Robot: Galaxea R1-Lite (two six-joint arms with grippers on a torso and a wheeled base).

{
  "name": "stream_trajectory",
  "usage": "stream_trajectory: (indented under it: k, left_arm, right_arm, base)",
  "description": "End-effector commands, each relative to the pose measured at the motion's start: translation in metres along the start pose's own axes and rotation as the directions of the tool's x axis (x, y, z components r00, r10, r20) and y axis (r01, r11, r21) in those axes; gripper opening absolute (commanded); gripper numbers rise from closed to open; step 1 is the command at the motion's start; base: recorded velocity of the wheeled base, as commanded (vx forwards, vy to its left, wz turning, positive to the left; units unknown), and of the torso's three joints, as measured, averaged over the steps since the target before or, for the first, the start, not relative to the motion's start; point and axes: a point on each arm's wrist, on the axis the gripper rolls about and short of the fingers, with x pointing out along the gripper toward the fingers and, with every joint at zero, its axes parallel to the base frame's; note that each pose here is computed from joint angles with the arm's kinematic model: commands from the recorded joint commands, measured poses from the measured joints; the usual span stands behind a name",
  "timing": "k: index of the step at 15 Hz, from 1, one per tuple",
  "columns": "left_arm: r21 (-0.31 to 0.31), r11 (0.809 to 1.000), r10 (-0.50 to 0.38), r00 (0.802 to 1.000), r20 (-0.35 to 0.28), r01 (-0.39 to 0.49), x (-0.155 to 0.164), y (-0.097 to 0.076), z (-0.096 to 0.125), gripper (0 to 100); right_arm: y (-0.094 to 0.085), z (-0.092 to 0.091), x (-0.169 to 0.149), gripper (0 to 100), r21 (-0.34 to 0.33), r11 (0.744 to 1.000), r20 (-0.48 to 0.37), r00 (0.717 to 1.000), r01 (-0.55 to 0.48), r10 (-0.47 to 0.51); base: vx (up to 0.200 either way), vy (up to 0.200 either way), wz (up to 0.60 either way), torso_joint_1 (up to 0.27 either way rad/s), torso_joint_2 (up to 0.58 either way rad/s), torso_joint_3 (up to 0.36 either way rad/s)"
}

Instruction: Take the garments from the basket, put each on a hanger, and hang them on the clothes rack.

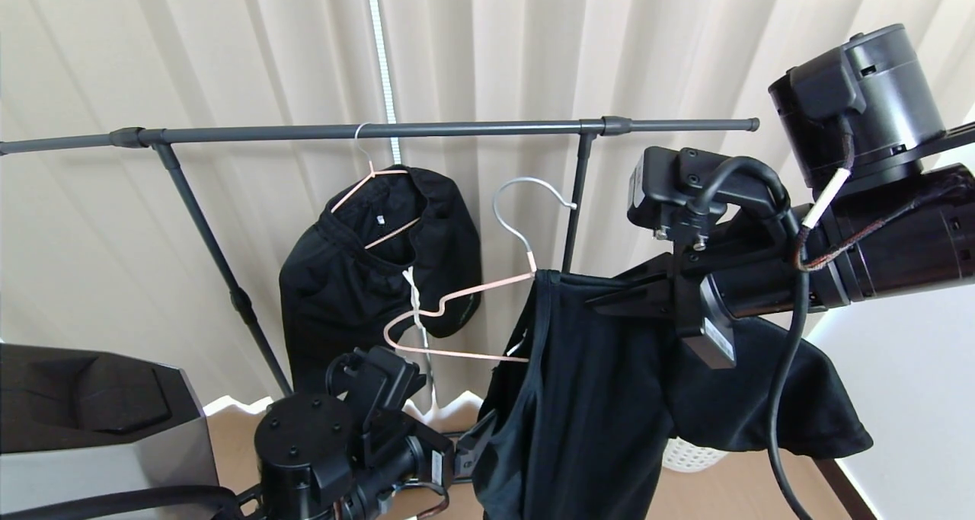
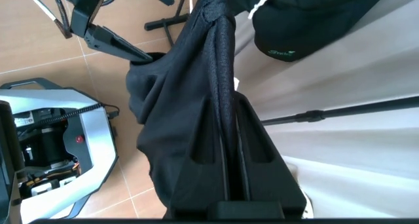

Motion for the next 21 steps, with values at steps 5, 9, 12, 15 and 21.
stream_trajectory:
  k: [5,9,12,15,21]
  left_arm:
    - [0.0,0.999,0.041,0.999,0.01,-0.041,0.007,0.0,-0.001,100]
    - [0.009,0.999,0.032,0.999,-0.018,-0.032,0.007,-0.003,-0.008,100]
    - [0.012,0.999,0.032,0.999,-0.033,-0.031,0.008,-0.003,-0.011,100]
    - [0.016,0.999,0.033,0.998,-0.049,-0.033,0.01,-0.003,-0.016,0]
    - [0.015,0.999,0.034,0.999,-0.042,-0.033,0.008,-0.002,-0.013,0]
  right_arm:
    - [0.003,0.001,0.001,0,-0.003,1.0,0.003,1.0,-0.013,0.013]
    - [0.003,0.003,0.002,0,0.009,1.0,0.022,1.0,-0.001,0.001]
    - [0.004,0.004,-0.002,0,0.006,1.0,0.032,0.999,0.002,-0.002]
    - [0.004,0.004,-0.005,0,0.007,1.0,0.035,0.999,0.006,-0.006]
    - [0.004,-0.003,-0.003,0,0.016,1.0,0.03,0.999,0.014,-0.014]
  base:
    - [0.0,0.0,0.0,0.0,0.0,0.0]
    - [0.0,0.0,0.0,0.0,0.0,0.0]
    - [0.0,0.0,0.0,0.0,0.0,0.0]
    - [0.0,0.0,0.0,0.0,0.0,0.0]
    - [0.0,0.0,0.0,0.0,0.0,0.0]
